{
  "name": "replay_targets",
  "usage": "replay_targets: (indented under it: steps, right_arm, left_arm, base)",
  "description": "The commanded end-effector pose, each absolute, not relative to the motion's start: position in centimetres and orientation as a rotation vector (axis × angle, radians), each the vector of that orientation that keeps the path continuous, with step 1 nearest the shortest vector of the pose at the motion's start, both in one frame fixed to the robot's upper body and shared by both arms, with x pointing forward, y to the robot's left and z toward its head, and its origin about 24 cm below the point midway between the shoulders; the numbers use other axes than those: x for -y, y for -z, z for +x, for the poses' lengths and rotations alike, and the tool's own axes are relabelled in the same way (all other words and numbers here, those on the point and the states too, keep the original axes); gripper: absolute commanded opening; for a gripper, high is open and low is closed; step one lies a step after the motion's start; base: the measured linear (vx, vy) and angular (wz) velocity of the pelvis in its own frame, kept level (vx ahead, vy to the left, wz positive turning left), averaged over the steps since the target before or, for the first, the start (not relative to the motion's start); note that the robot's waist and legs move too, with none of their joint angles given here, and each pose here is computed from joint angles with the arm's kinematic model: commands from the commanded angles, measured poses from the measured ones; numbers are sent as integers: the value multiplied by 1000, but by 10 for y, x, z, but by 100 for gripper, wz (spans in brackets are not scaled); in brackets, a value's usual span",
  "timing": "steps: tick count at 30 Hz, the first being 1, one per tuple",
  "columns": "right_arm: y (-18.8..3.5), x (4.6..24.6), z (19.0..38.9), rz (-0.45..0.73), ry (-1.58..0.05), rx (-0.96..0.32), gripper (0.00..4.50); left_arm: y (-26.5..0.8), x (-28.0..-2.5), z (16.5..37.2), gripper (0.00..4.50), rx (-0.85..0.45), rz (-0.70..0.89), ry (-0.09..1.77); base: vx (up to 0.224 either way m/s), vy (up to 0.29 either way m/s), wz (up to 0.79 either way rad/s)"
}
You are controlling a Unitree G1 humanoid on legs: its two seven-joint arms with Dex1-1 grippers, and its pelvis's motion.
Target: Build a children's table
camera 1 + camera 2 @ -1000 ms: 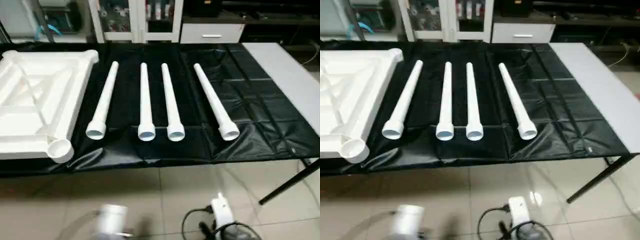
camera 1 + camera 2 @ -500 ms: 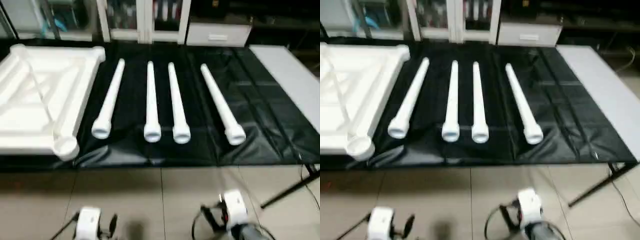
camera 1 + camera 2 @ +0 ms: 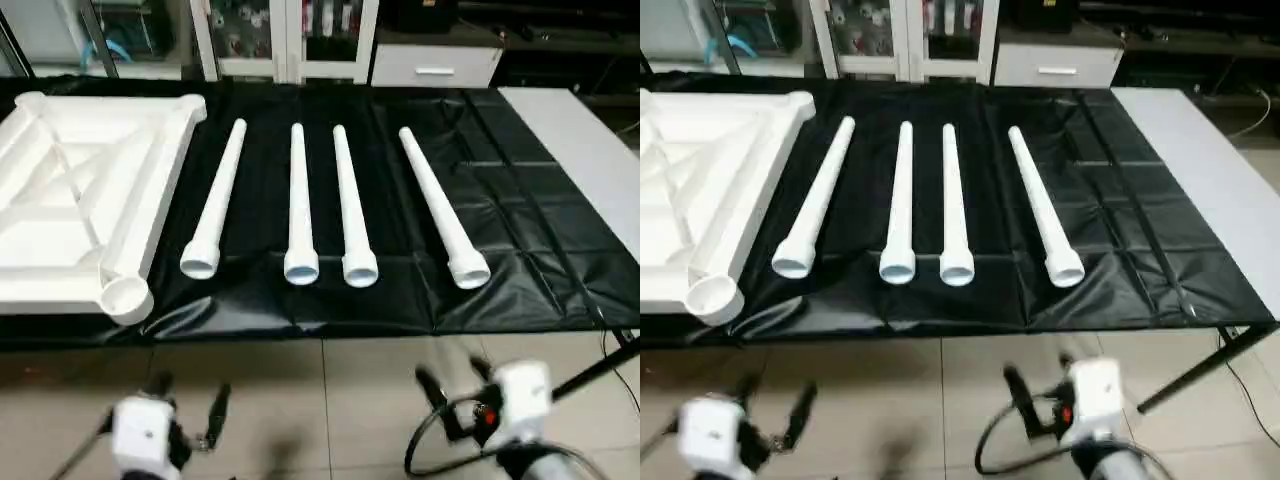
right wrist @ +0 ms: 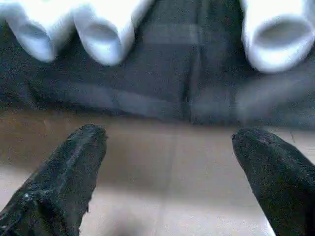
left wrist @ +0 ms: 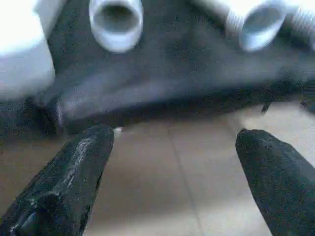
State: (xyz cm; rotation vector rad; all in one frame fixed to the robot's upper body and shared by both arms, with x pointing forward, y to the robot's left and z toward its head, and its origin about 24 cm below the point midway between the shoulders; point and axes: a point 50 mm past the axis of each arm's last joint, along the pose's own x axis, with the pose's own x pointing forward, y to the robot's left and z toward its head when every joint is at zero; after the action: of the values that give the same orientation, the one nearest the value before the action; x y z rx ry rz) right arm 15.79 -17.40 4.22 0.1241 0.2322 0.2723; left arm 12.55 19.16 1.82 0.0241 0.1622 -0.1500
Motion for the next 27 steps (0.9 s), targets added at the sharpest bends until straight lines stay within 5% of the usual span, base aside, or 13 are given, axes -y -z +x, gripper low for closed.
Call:
replay_targets:
  steps: [1,4,11,19,24,27]
  right_arm:
    - [-59,177,160,146,-251,-187,444]
    - [-98,181,181,109,-159,-5,444]
    - [-134,174,230,105,-148,110,444]
    - [-141,183,271,26,-84,60,444]
    - [-147,186,278,-10,-36,94,444]
    - [-142,179,286,34,-59,50,444]
  left_arm:
    - [-36,-192,127,449,-118,6,149]
    - [-88,-189,150,449,69,-49,125]
    - [-121,-185,211,449,152,6,146]
    - [-126,-195,266,449,78,6,42]
    - [-137,-192,285,449,140,97,-61]
    - [-143,-178,287,449,144,58,47]
  base:
    - [0,0,0]
    - [0,0,0]
    - [-15,-2,0]
    - [0,0,0]
    - [0,0,0]
    - [0,0,0]
